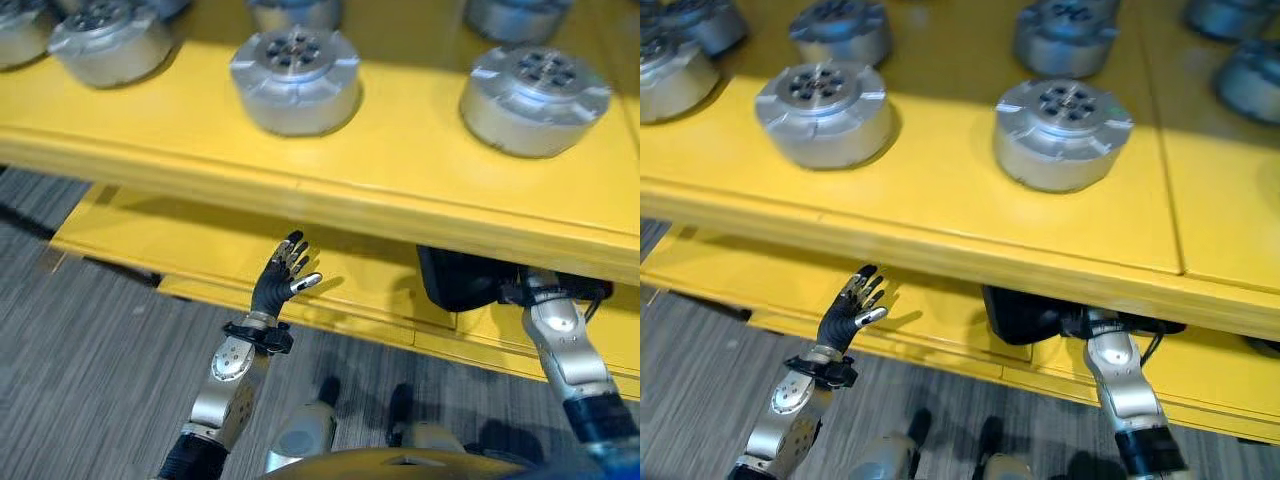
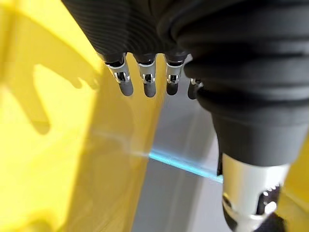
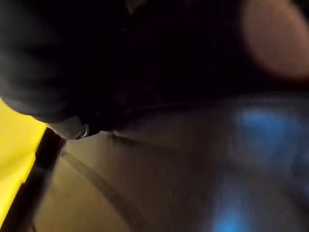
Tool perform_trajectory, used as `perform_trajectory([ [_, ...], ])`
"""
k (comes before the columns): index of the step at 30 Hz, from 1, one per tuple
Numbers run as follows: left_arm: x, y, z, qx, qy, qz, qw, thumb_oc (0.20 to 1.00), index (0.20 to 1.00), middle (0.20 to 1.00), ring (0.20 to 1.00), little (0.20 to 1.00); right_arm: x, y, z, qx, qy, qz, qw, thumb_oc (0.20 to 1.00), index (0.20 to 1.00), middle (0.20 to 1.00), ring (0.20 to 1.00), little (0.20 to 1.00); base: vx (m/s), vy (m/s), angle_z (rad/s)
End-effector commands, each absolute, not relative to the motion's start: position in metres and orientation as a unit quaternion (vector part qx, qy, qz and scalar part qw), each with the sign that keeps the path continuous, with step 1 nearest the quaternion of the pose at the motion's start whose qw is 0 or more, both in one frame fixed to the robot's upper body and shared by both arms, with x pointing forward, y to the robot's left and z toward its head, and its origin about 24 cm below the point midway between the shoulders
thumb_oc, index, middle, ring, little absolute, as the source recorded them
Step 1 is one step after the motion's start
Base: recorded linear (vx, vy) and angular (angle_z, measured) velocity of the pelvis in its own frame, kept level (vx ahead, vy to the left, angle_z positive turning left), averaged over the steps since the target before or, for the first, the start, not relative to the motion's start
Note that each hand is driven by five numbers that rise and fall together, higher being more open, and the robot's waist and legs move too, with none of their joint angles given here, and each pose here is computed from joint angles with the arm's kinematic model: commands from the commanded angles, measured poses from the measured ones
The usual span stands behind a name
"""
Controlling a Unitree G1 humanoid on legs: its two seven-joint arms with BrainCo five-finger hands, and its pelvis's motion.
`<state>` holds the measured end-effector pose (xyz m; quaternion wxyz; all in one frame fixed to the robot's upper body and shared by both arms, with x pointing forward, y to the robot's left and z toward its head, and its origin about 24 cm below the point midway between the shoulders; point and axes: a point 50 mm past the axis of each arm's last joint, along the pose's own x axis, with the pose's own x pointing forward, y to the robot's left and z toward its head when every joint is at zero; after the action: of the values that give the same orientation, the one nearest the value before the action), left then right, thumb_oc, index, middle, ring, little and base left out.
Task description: Move parts from the plastic box to the shelf.
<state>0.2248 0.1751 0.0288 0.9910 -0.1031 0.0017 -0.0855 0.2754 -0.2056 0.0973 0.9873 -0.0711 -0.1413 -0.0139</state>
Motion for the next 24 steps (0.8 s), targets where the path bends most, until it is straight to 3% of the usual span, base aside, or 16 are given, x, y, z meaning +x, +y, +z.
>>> perform_trajectory([
  [1,0.227,0.18,0.048,-0.115,-0.05,-0.082,0.989,1.0,1.0,1.0,1.0,1.0,0.27,-0.211,0.126,-0.061,-0.221,-0.026,0.973,0.2,0.2,0.2,0.2,0.2,0.04,0.196,-0.07],
  [16,0.236,0.184,0.064,-0.084,-0.067,-0.088,0.99,1.0,1.0,1.0,1.0,1.0,0.337,-0.138,0.171,0.046,-0.244,0.016,0.969,0.2,0.2,0.2,0.2,0.2,0.02,0.132,0.07],
  [24,0.24,0.181,0.076,-0.077,-0.085,-0.103,0.988,1.0,1.0,1.0,1.0,1.0,0.376,-0.135,0.222,0.039,-0.258,-0.025,0.965,0.2,0.2,0.2,0.2,0.2,-0.07,0.031,-0.1],
])
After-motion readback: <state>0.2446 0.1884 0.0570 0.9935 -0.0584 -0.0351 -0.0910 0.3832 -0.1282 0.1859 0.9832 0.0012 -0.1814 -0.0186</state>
